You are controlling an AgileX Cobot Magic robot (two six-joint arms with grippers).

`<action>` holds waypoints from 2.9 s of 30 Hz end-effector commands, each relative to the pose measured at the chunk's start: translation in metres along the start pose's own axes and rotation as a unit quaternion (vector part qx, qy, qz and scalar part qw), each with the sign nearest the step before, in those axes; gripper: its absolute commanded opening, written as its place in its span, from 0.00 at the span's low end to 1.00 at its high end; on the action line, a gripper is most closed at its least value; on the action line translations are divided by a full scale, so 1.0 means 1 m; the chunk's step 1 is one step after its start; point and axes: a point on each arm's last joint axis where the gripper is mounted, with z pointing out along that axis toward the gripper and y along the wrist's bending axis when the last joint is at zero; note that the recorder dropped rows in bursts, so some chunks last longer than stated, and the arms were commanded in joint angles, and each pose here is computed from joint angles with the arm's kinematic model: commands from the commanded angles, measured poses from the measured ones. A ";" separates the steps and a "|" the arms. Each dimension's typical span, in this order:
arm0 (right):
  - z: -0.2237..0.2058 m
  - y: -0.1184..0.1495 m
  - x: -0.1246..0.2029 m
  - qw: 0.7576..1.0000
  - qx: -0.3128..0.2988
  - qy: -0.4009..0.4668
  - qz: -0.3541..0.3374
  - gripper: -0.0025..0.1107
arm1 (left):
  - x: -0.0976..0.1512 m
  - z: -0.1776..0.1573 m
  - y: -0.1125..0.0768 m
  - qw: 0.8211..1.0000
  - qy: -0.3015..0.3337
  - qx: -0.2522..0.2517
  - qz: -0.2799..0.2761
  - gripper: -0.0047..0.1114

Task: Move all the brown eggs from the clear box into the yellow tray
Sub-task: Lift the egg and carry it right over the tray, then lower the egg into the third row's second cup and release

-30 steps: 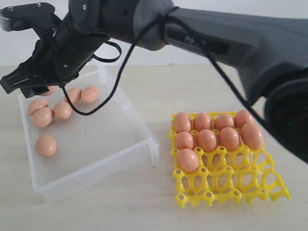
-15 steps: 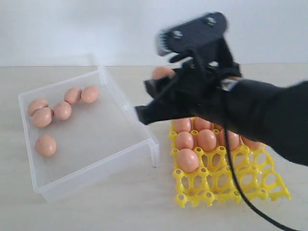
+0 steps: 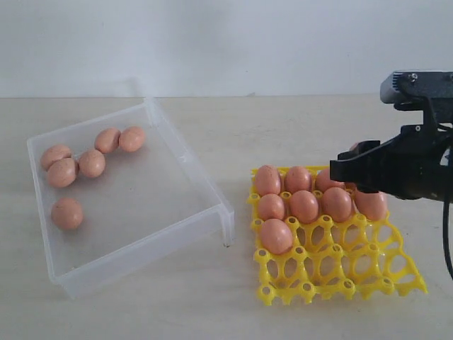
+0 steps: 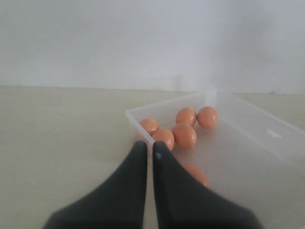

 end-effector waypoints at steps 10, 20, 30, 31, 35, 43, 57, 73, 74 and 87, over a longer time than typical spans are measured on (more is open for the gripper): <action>-0.002 -0.003 0.009 0.964 -0.011 0.084 -0.250 0.02 | 0.001 0.000 0.000 1.000 0.000 -0.001 0.000 0.08; -0.001 -0.002 -0.017 0.974 0.014 -0.061 -0.216 0.02 | 0.001 0.000 0.000 1.000 0.000 -0.001 0.000 0.08; -0.016 -0.021 -0.054 0.876 -0.016 -0.297 0.380 0.02 | 0.001 0.000 0.000 1.000 -0.001 -0.001 0.000 0.08; -0.011 -0.019 -0.052 0.877 -0.037 -0.274 0.392 0.02 | 0.001 0.000 0.000 1.000 -0.001 -0.001 0.000 0.08; 0.028 -0.022 -0.050 0.863 -0.377 -0.170 0.290 0.02 | 0.001 0.000 0.000 1.000 -0.001 -0.001 0.000 0.08; 0.061 -0.044 0.002 0.913 -0.395 0.101 -0.028 0.02 | 0.000 0.000 0.000 1.000 -0.002 -0.001 0.000 0.08; 0.072 -0.027 0.008 0.905 -0.379 0.080 -0.177 0.17 | 0.000 0.000 0.000 1.000 -0.002 -0.001 0.000 0.08; 0.084 -0.030 0.023 0.904 -0.386 0.109 -0.147 0.19 | 0.000 0.000 0.000 1.000 -0.002 -0.001 0.000 0.08; 0.084 -0.030 0.023 0.905 -0.385 0.110 -0.145 0.19 | 0.000 0.000 0.000 1.000 -0.002 -0.001 0.000 0.08; 0.081 -0.027 0.022 0.899 -0.405 0.110 -0.129 0.25 | 0.000 0.000 0.000 1.000 -0.003 -0.001 0.000 0.08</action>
